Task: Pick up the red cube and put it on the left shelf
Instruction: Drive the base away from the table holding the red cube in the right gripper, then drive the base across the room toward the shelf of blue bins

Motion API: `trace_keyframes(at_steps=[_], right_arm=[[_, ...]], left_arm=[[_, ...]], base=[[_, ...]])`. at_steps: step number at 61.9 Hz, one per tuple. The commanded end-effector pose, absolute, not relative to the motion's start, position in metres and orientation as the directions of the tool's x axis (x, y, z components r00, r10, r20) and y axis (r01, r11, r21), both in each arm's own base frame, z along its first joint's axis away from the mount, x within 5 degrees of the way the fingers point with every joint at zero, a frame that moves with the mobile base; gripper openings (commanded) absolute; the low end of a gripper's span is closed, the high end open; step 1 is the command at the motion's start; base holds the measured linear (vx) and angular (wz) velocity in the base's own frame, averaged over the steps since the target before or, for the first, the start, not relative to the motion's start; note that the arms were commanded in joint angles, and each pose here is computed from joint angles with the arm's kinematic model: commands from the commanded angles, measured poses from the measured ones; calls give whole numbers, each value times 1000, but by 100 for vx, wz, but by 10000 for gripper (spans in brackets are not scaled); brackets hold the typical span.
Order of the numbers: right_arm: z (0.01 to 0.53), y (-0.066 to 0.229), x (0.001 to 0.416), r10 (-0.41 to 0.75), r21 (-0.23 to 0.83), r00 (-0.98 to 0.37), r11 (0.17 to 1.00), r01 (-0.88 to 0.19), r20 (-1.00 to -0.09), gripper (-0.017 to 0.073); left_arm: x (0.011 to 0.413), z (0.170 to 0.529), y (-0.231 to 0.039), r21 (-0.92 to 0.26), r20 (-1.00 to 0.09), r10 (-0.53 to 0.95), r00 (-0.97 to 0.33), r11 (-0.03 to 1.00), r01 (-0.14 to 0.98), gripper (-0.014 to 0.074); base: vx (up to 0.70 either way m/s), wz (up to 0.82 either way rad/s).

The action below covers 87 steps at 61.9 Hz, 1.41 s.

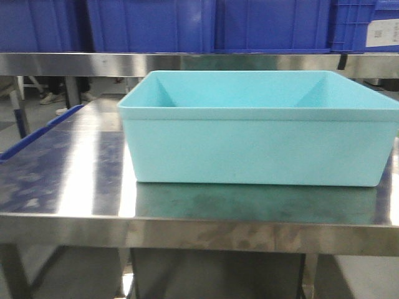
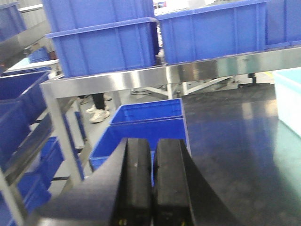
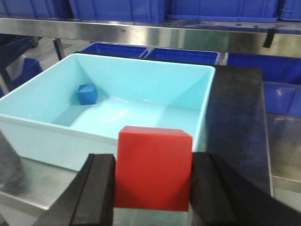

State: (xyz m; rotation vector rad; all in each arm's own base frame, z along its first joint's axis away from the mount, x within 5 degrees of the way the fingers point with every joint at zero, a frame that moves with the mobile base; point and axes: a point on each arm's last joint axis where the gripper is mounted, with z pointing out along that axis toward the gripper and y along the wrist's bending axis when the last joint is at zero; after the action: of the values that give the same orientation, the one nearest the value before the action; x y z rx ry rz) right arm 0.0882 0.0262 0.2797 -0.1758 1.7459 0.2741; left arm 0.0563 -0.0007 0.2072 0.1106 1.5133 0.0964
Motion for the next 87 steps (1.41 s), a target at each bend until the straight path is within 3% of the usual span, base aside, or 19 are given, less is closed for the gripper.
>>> trace_keyframes(at_steps=[1, 87], right_arm=[[297, 26, 89, 50, 68, -72, 958, -279, -996, 57], [297, 26, 89, 50, 68, -72, 958, -279, -996, 57]], left_arm=[[56, 208, -1, 128, -984, 127, 126, 992, -3, 106], [56, 208, -1, 128, -984, 127, 126, 992, -3, 106]], base=[[-11, 31], [-21, 21]])
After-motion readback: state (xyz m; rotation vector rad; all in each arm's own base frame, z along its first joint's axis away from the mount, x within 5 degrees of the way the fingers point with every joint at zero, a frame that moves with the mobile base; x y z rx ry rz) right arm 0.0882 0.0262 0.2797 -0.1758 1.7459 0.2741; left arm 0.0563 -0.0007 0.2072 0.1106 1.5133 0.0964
